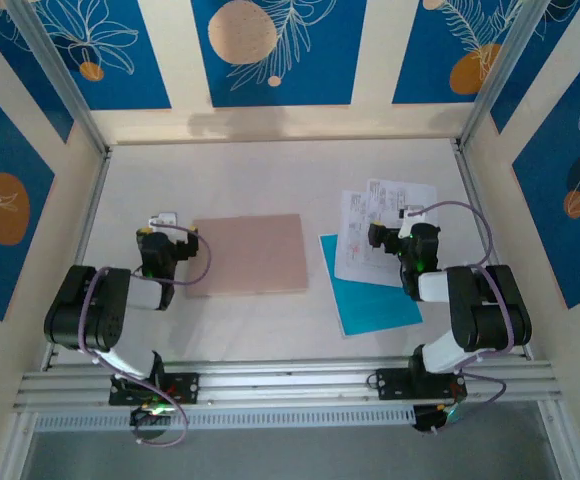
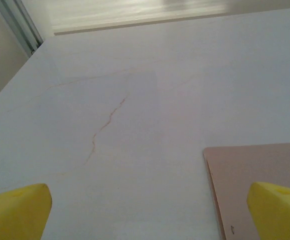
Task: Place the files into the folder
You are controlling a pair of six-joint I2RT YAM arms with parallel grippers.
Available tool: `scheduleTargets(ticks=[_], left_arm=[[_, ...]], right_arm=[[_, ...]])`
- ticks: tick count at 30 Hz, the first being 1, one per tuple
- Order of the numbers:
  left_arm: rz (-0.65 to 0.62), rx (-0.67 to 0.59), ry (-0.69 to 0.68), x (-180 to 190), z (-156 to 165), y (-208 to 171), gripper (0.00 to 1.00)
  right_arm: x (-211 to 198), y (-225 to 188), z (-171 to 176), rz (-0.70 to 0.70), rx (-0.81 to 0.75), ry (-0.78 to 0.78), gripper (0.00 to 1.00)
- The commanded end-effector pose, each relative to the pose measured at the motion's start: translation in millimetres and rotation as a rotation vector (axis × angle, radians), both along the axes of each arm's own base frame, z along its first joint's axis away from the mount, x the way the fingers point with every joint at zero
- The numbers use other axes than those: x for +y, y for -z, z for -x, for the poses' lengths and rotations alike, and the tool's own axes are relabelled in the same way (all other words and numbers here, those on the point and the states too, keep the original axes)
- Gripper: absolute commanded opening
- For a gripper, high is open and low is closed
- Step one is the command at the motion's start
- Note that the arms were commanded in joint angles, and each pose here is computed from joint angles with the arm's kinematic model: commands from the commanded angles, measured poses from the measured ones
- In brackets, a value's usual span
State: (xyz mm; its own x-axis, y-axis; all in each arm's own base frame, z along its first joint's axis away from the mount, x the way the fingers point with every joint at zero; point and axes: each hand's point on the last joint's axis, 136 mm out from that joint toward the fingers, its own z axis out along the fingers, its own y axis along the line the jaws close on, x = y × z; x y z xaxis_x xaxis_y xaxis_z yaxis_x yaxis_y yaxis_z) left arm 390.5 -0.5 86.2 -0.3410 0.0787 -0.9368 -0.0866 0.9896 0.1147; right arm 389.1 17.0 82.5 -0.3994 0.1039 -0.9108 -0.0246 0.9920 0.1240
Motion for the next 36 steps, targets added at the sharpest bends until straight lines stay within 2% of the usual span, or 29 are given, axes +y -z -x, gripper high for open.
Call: scheduleTargets(ticks=[1, 24, 26, 27, 31, 34, 35, 36], left_arm=[[0.018, -0.030, 0.006, -1, -1, -7, 1.00], [0.017, -0.030, 0.006, -1, -2, -8, 1.00], [0.010, -0.051, -0.027, 4, 1, -11, 1.00], [0.005, -0.064, -0.058, 8, 4, -13, 1.00], [-0.069, -0.113, -0.004, -13, 10, -25, 1.00], [-0.088, -0.157, 0.003, -15, 19, -30, 1.00], [-0.109, -0.171, -0.037, -12, 21, -35, 1.00], [-0.137, -0.175, -0.138, -1, 25, -43, 1.00]], right_arm=[[-2, -12, -7, 0.014, -0.038, 0.009, 0.99], [-2, -12, -7, 0.015, -0.039, 0.008, 0.99], [-2, -14, -6, 0.016, -0.048, 0.010, 0.99], [-2, -18, -5, 0.020, -0.054, 0.014, 0.99], [0, -52, -1, 0.098, -0.064, 0.061, 0.99], [13, -110, 0, 0.081, -0.173, 0.049, 0.99], [15, -131, -2, 0.051, -0.179, 0.061, 0.99], [13, -143, -3, 0.013, -0.146, 0.101, 0.99]])
